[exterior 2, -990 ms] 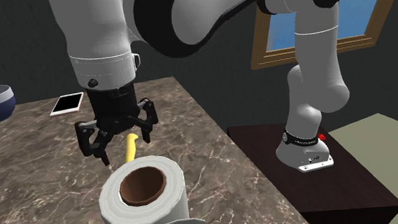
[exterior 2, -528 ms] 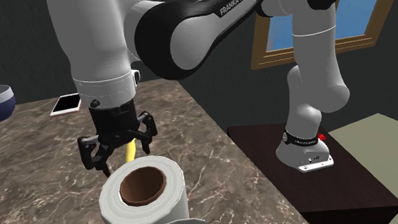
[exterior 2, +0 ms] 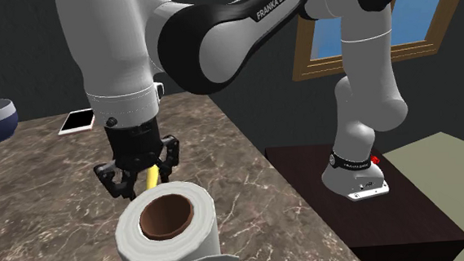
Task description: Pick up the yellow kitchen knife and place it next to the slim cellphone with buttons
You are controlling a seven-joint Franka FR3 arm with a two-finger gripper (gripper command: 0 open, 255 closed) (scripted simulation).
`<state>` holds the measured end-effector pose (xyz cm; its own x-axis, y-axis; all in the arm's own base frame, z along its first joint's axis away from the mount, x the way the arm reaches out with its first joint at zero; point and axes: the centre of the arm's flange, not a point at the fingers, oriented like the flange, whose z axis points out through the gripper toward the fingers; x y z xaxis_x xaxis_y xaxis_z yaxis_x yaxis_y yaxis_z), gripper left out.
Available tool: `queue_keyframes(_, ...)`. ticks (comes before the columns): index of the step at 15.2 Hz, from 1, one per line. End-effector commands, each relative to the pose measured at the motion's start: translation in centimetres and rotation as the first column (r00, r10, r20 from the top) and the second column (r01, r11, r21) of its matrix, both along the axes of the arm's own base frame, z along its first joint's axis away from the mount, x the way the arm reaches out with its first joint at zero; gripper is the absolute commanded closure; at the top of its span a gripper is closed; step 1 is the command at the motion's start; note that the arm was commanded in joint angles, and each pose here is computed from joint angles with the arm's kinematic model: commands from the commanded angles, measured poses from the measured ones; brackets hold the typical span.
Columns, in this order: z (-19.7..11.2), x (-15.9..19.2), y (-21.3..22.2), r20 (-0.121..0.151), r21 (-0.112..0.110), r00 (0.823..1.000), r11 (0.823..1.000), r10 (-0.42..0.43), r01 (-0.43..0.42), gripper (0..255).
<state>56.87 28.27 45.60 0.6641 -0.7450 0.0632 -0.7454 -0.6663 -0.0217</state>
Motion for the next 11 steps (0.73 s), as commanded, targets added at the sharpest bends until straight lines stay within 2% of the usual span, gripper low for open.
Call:
queue_keyframes(1,0.0,0.0,0.0,0.000,0.000,1.000,1.000,0.000,0.000,255)
queue_keyframes(9,0.0,0.0,0.0,0.000,0.000,1.000,1.000,0.000,0.000,255)
queue_keyframes(11,1.0,0.0,0.0,0.000,0.000,1.000,1.000,0.000,0.000,255)
